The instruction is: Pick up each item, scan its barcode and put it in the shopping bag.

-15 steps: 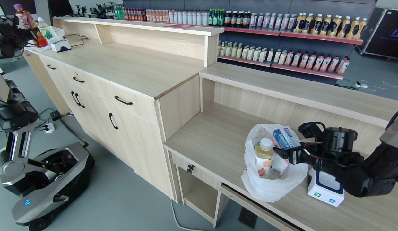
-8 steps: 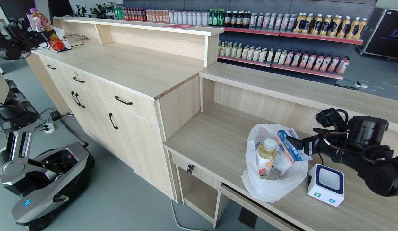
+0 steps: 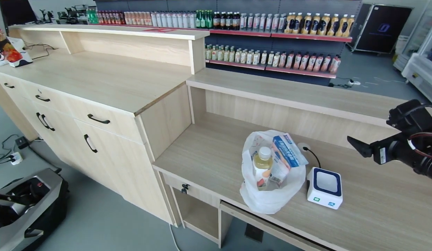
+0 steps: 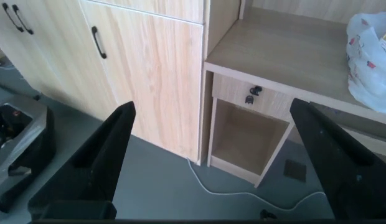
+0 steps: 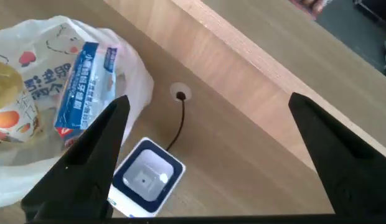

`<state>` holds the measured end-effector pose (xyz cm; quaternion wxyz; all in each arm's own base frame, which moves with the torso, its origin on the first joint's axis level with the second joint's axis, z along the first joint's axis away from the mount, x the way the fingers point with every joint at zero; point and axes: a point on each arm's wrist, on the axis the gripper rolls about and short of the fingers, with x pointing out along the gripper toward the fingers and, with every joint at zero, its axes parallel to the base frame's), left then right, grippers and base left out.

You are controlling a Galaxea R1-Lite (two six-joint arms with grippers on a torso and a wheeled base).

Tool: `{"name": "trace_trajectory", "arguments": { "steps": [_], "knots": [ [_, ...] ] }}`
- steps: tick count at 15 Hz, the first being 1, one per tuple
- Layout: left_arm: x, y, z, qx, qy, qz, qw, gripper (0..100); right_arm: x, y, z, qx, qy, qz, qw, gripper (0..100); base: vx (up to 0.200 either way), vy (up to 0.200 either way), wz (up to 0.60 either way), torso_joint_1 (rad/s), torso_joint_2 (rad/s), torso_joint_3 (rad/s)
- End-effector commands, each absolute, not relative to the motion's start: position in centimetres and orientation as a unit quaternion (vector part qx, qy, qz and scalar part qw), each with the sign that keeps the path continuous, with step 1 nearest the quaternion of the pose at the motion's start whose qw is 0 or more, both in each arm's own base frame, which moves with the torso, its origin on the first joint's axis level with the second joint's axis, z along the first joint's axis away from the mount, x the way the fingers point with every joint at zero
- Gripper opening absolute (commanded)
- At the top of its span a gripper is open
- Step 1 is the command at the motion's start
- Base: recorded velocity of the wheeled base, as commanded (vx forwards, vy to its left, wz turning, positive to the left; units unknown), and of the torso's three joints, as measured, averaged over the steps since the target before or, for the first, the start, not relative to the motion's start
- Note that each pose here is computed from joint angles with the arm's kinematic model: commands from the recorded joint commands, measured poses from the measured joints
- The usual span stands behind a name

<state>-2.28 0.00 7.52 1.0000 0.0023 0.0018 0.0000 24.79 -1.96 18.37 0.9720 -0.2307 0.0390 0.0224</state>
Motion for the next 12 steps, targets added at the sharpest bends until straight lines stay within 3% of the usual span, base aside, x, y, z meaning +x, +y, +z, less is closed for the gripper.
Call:
{"name": "trace_trajectory", "arguments": {
  "steps": [1, 3, 6, 9, 12],
  "knots": [
    [-2.3, 0.0, 7.5, 0.002, 0.002, 0.000, 1.000, 100, 21.8, -2.5, 22.3, -0.231, -0.007, -0.008, 0.973, 100, 0.000, 0.000, -0.60, 0.002, 0.00, 0.002],
    [-2.3, 0.0, 7.5, 0.002, 0.002, 0.000, 1.000, 100, 19.5, -2.6, 24.7, -0.202, 0.000, -0.036, 0.979, 100, 0.000, 0.000, -0.60, -0.002, 0.00, 0.005],
    [-2.3, 0.0, 7.5, 0.002, 0.002, 0.000, 1.000, 100, 15.7, -2.2, 25.0, -0.167, 0.024, -0.072, 0.983, 100, 0.000, 0.000, -0.60, 0.004, 0.00, 0.002],
    [-2.3, 0.0, 7.5, 0.002, 0.002, 0.000, 1.000, 100, 11.5, -1.7, 23.9, -0.150, 0.024, -0.089, 0.984, 100, 0.000, 0.000, -0.60, -0.002, 0.00, 0.001],
    [-2.3, 0.0, 7.5, 0.002, 0.002, 0.000, 1.000, 100, 7.2, -0.9, 20.6, -0.065, 0.001, -0.047, 0.997, 100, 0.000, 0.000, 0.00, 0.000, 0.00, 0.000]
  ]
}}
